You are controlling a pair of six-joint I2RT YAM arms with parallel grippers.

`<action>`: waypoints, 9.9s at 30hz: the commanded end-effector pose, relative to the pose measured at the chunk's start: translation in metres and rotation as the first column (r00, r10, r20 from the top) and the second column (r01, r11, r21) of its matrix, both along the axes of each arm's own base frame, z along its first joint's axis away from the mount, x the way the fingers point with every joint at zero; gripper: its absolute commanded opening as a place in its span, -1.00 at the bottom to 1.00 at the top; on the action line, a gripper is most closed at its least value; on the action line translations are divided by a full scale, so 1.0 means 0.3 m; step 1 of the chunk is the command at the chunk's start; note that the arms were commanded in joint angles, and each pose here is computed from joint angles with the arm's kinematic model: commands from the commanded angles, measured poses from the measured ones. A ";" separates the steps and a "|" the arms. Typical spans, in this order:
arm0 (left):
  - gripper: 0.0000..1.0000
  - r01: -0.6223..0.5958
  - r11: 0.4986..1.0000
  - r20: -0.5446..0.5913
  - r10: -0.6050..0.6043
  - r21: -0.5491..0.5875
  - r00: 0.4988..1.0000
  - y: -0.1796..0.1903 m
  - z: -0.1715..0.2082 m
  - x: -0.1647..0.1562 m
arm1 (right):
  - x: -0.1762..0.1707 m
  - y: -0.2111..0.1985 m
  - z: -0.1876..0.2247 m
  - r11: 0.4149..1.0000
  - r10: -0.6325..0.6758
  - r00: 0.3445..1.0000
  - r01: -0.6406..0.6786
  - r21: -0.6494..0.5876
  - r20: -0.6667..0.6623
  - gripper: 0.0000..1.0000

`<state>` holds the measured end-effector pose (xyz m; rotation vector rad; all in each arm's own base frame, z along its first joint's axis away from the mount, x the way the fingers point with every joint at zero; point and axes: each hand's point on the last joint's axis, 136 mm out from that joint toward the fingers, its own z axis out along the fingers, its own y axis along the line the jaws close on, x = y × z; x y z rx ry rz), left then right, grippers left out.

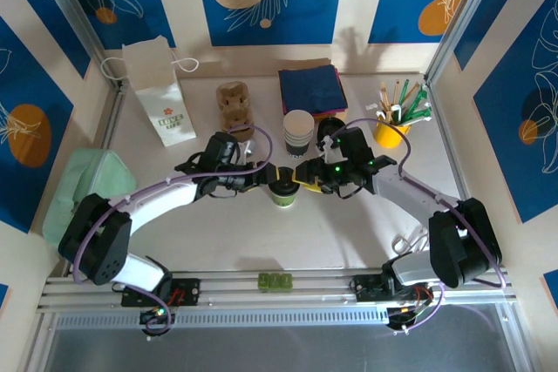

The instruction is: Pack the takeout coffee

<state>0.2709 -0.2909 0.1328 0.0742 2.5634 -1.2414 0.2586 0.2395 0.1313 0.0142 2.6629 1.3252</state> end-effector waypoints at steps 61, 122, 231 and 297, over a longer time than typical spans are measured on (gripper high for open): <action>0.02 -0.004 0.982 -0.120 0.027 0.190 0.992 0.058 -0.230 -0.066 | -0.066 -0.112 -0.287 0.974 -0.138 0.975 0.102 -0.204 -0.173 0.14; 0.49 -0.489 0.855 0.412 0.388 0.173 0.825 0.465 0.313 0.015 | -0.059 0.045 0.250 0.877 0.126 0.959 0.012 -0.481 0.255 0.78; 0.45 -0.508 0.857 0.412 0.433 0.087 0.802 0.529 0.338 -0.031 | 0.226 -0.688 0.073 0.533 -0.355 0.911 0.384 -0.754 0.213 0.41; 0.46 -0.499 0.853 0.426 0.398 0.154 0.812 0.537 0.354 -0.012 | 0.241 -0.642 0.430 0.813 -0.386 0.860 0.488 -0.318 0.333 0.80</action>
